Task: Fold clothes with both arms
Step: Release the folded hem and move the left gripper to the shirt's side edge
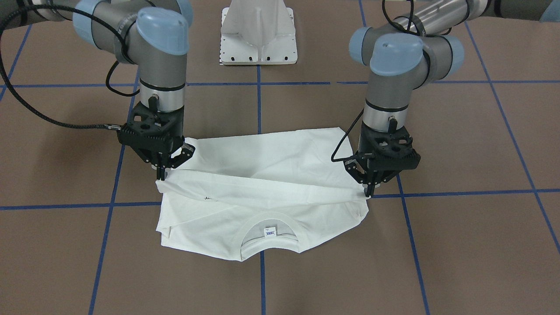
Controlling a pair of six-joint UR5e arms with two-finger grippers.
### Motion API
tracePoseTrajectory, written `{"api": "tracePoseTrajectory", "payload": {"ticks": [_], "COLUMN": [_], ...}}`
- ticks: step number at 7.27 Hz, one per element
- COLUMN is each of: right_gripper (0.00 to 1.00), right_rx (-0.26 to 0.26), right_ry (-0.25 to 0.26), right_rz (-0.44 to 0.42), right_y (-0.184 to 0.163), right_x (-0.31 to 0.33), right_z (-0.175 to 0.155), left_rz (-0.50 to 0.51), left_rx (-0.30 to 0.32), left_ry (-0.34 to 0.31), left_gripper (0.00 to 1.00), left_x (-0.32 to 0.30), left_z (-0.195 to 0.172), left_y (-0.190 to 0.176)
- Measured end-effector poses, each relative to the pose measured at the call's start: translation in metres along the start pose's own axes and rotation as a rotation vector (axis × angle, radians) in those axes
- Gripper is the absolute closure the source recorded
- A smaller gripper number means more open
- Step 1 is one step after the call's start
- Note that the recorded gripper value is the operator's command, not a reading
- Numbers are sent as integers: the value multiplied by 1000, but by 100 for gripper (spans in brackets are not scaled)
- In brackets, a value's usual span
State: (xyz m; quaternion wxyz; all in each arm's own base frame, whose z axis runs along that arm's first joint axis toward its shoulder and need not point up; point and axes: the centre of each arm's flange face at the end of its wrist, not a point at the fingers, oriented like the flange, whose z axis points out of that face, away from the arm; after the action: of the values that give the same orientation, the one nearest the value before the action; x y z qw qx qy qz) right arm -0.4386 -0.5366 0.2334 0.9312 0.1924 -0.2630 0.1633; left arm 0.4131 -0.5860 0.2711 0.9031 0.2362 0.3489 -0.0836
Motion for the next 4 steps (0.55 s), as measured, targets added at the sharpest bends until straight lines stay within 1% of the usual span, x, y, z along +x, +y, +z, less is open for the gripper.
{"api": "tracePoseTrajectory", "payload": {"ticks": [2, 3, 4], "right_gripper": [100, 100, 51], "right_rx": [-6, -12, -16], "right_ry": [25, 39, 51], "right_rz": [-4, -10, -18], "right_y": [-2, -1, 0], "right_x": [-13, -15, -15], "right_z": [45, 60, 69], "left_rz": [8, 17, 26], "left_rx": [-10, -23, -34], "left_ry": [-4, -3, -1], "left_gripper": [100, 100, 83], "left_x": [-7, -6, -4], "left_z": [56, 75, 84], "left_y": [11, 24, 34]}}
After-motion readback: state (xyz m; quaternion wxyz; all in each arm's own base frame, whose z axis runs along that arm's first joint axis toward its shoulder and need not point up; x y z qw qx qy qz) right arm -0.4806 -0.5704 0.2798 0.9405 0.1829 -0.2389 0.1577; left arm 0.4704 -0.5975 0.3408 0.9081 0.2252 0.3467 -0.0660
